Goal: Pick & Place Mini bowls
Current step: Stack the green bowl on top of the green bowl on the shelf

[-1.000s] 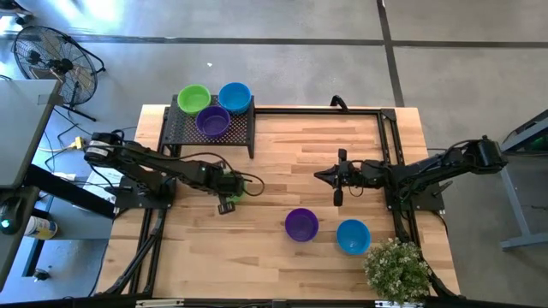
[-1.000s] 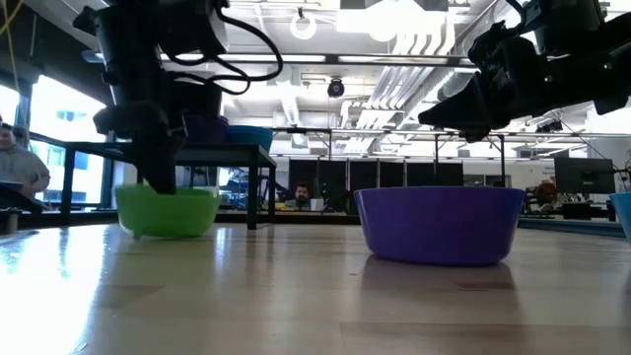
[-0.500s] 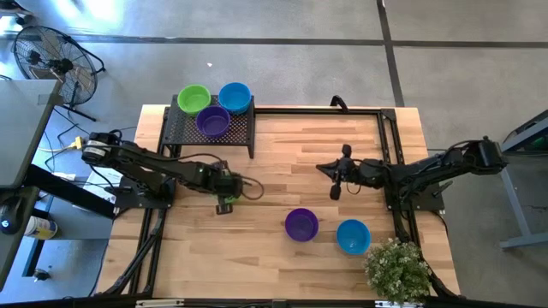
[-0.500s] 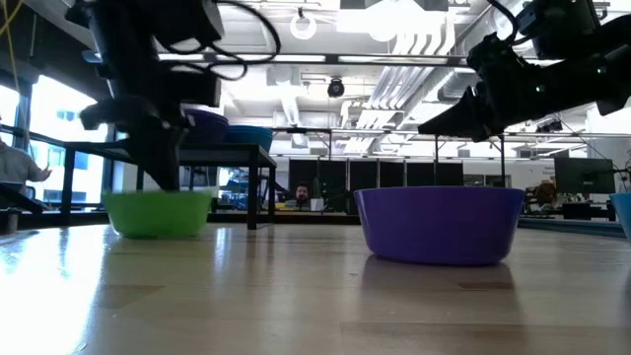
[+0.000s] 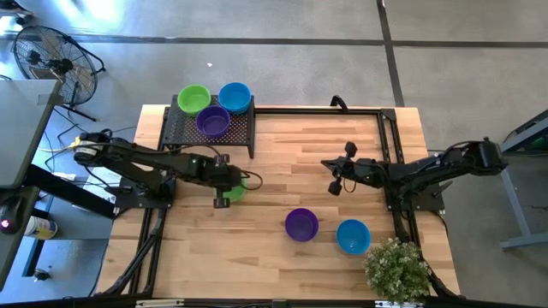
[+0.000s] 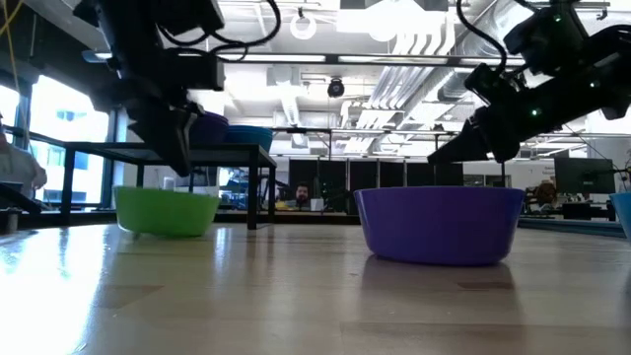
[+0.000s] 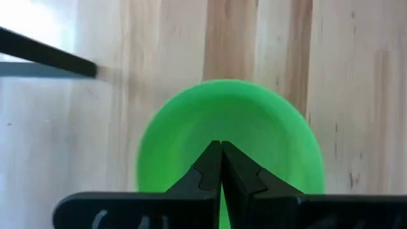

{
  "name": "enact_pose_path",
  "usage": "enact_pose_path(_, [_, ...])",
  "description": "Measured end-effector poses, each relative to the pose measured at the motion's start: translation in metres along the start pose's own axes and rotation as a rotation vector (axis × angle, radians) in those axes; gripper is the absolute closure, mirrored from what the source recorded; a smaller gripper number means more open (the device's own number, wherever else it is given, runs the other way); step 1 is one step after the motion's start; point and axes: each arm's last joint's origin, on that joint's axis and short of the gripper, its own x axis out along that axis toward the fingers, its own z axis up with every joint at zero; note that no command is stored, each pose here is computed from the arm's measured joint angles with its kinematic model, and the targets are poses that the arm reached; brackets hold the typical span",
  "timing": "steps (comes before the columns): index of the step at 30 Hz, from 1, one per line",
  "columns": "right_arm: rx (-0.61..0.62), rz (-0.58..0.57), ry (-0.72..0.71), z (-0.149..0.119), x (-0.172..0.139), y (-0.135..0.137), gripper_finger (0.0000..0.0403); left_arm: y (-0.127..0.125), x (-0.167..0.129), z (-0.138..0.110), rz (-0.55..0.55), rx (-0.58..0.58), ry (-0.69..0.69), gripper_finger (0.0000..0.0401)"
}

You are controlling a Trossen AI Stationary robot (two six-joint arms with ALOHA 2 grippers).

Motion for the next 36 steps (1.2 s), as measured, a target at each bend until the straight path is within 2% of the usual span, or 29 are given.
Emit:
enact_pose_path(4, [0.065, -0.018, 0.046, -0.005, 0.001, -0.002, 0.0402, 0.002, -0.012, 0.000, 0.003, -0.054, -0.056, 0.0400])
enact_pose_path(8, [0.088, -0.010, 0.073, -0.007, 0.001, -0.003, 0.0403, 0.002, -0.016, -0.003, -0.041, -0.094, -0.039, 0.0383])
enact_pose_path(11, [0.093, -0.004, 0.079, -0.008, 0.001, -0.003, 0.0403, -0.006, -0.017, -0.005, -0.130, -0.140, -0.009, 0.0350])
enact_pose_path(13, [0.123, 0.000, 0.079, -0.008, 0.001, -0.003, 0.0402, -0.014, -0.018, -0.006, -0.149, -0.154, 0.000, 0.0320])
enact_pose_path(17, [0.147, 0.041, 0.080, -0.008, 0.001, -0.002, 0.0403, -0.031, -0.020, -0.008, -0.138, -0.114, -0.009, 0.0260])
enact_pose_path(20, [0.143, 0.081, 0.083, -0.008, 0.001, 0.000, 0.0403, -0.041, -0.017, -0.007, -0.092, -0.109, -0.023, 0.0233])
enact_pose_path(28, [0.143, 0.119, 0.081, -0.008, 0.001, 0.001, 0.0402, -0.051, 0.005, -0.009, -0.034, -0.176, 0.057, 0.0234])
enact_pose_path(36, [0.116, 0.118, 0.080, -0.008, 0.001, 0.001, 0.0403, -0.057, 0.027, -0.010, -0.003, -0.137, 0.128, 0.0246])
